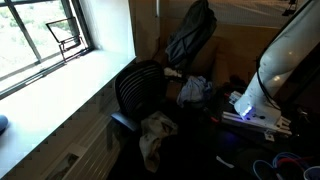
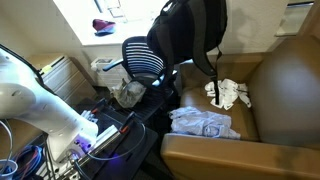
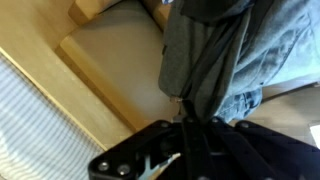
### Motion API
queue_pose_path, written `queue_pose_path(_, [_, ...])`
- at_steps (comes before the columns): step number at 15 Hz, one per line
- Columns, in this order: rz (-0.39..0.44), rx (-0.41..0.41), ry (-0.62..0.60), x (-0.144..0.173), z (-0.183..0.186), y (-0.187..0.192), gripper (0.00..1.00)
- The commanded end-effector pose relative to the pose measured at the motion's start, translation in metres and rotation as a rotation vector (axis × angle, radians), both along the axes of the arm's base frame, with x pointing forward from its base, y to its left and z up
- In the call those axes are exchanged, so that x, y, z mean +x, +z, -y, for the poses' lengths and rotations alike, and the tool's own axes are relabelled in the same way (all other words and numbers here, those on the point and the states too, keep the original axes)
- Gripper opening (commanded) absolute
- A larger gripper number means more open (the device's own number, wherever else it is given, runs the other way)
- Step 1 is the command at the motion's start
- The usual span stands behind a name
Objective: Move the bag and clothing from the black chair to the brown chair then hang the belt on the armrest of the black chair
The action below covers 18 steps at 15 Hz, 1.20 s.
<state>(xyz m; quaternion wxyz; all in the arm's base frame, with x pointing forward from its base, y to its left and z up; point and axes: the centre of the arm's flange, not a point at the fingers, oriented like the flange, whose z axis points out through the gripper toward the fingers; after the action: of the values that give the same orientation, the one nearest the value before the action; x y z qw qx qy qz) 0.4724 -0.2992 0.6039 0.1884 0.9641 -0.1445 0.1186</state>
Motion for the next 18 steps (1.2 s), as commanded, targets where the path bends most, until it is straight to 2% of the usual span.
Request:
queue_pose_path(1, [-0.111,-0.143,0.065,-0.063,-0.005,0.038,0.01])
queue_pose_path(5, [-0.284,-0.275,0.032,-0.101,-0.023,0.050,0.01])
queue_pose_path(9, [-0.430,-0.396,0.107,-0.110,-0.035,0.043,0.01])
queue_pose_path(12, [-0.495,-0.488,0.175,-0.100,-0.035,0.027,0.01])
queue_pose_path(13, [-0.465,-0.515,0.144,-0.091,-0.034,0.022,0.01])
queue_pose_path(15, [-0.334,-0.564,0.088,-0.068,-0.032,0.002,0.01])
queue_pose_path(18, [-0.193,-0.488,-0.058,-0.020,-0.013,-0.037,0.01])
